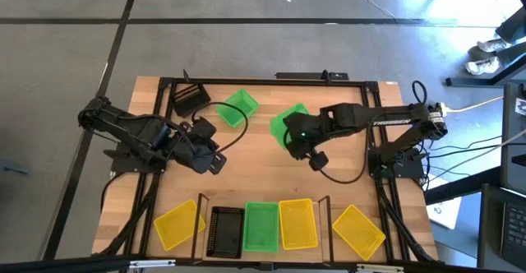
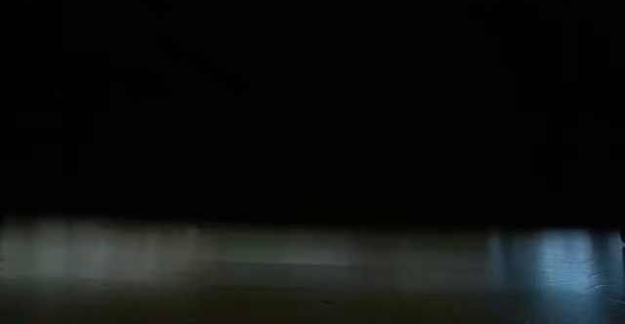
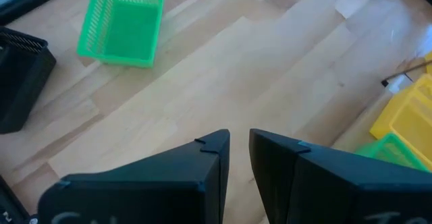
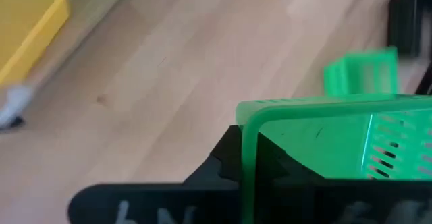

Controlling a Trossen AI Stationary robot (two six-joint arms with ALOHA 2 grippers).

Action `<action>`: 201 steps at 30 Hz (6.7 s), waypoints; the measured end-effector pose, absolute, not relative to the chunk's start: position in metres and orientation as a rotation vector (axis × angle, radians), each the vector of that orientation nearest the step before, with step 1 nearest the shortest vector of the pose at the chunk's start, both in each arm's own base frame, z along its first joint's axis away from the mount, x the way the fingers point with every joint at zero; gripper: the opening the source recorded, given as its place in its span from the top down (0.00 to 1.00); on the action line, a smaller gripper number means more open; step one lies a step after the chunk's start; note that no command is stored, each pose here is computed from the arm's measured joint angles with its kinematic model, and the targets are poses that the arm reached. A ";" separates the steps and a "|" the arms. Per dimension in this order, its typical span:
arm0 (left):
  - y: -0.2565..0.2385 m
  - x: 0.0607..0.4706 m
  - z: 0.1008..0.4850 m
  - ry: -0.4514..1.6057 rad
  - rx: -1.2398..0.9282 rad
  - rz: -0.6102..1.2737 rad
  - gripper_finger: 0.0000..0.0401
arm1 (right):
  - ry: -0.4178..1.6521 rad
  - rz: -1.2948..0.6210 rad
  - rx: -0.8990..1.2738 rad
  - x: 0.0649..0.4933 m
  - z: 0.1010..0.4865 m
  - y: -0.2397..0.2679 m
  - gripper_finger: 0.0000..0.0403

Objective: Stack baskets on shelf by color
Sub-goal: Stack the right green basket on top of the green basket on the shelf

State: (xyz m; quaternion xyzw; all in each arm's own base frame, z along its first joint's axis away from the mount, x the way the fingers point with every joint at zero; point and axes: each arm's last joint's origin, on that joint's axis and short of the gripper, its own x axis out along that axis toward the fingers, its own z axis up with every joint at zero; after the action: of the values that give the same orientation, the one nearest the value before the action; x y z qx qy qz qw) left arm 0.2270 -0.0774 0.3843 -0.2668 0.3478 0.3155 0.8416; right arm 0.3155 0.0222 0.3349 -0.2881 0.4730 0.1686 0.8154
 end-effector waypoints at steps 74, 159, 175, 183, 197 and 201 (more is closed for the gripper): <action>-0.082 0.185 0.414 0.679 -0.276 0.397 0.88 | 0.686 1.084 -0.705 0.383 0.285 0.205 0.97; -0.089 0.186 0.414 0.803 -0.275 0.154 0.88 | 0.926 0.691 -0.319 0.409 0.324 0.133 0.86; -0.089 0.185 0.414 0.803 -0.267 0.150 0.88 | 0.914 0.681 -0.377 0.413 0.319 0.133 0.86; -0.089 0.185 0.414 0.803 -0.267 0.150 0.88 | 0.918 0.672 -0.381 0.413 0.319 0.133 0.86; -0.089 0.185 0.414 0.804 -0.262 0.148 0.88 | 0.916 0.722 -0.325 0.420 0.310 0.137 0.86; -0.089 0.185 0.414 0.804 -0.259 0.147 0.88 | 0.950 0.764 -0.316 0.426 0.293 0.140 0.86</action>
State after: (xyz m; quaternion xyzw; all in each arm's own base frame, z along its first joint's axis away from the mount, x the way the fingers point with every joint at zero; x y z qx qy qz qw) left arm 0.1854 -0.0893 0.4136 -0.1257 0.3900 0.0713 0.9094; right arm 0.4265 0.1403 0.2927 -0.1476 0.4441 0.3571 0.8084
